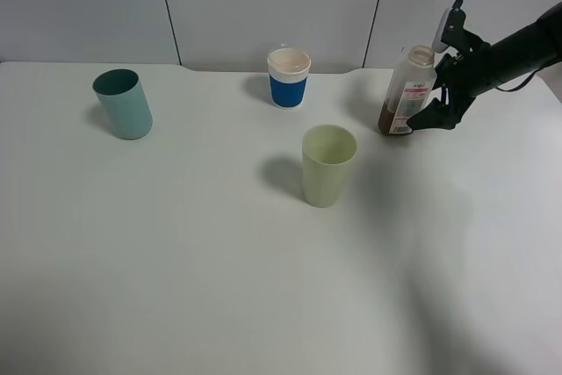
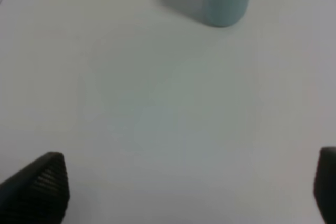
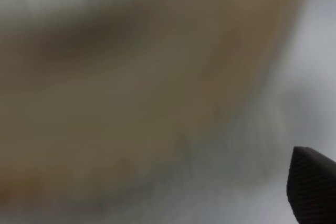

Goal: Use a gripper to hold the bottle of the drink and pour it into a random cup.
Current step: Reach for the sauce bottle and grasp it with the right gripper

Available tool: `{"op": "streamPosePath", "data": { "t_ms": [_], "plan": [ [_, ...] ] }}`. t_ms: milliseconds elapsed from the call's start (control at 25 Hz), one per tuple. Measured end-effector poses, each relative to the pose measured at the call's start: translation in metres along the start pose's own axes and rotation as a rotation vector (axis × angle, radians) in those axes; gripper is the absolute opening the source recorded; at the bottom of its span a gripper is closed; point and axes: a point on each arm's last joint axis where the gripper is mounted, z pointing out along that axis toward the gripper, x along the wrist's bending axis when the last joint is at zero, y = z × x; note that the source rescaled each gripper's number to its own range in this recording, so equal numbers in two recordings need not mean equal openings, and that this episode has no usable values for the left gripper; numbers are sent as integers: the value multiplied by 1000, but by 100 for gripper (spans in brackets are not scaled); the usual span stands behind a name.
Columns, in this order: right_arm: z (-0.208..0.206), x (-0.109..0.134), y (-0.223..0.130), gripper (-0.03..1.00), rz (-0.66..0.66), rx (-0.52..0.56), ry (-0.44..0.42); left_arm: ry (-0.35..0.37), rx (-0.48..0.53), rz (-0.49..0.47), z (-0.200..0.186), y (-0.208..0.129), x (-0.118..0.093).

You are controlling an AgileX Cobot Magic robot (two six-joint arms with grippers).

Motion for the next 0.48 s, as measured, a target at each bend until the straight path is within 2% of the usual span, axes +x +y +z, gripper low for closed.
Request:
{"op": "streamPosePath", "data": {
  "t_ms": [480],
  "plan": [
    [14,5,5,100,87,-104,65,0,0,0,0,0,0]
  ]
}}
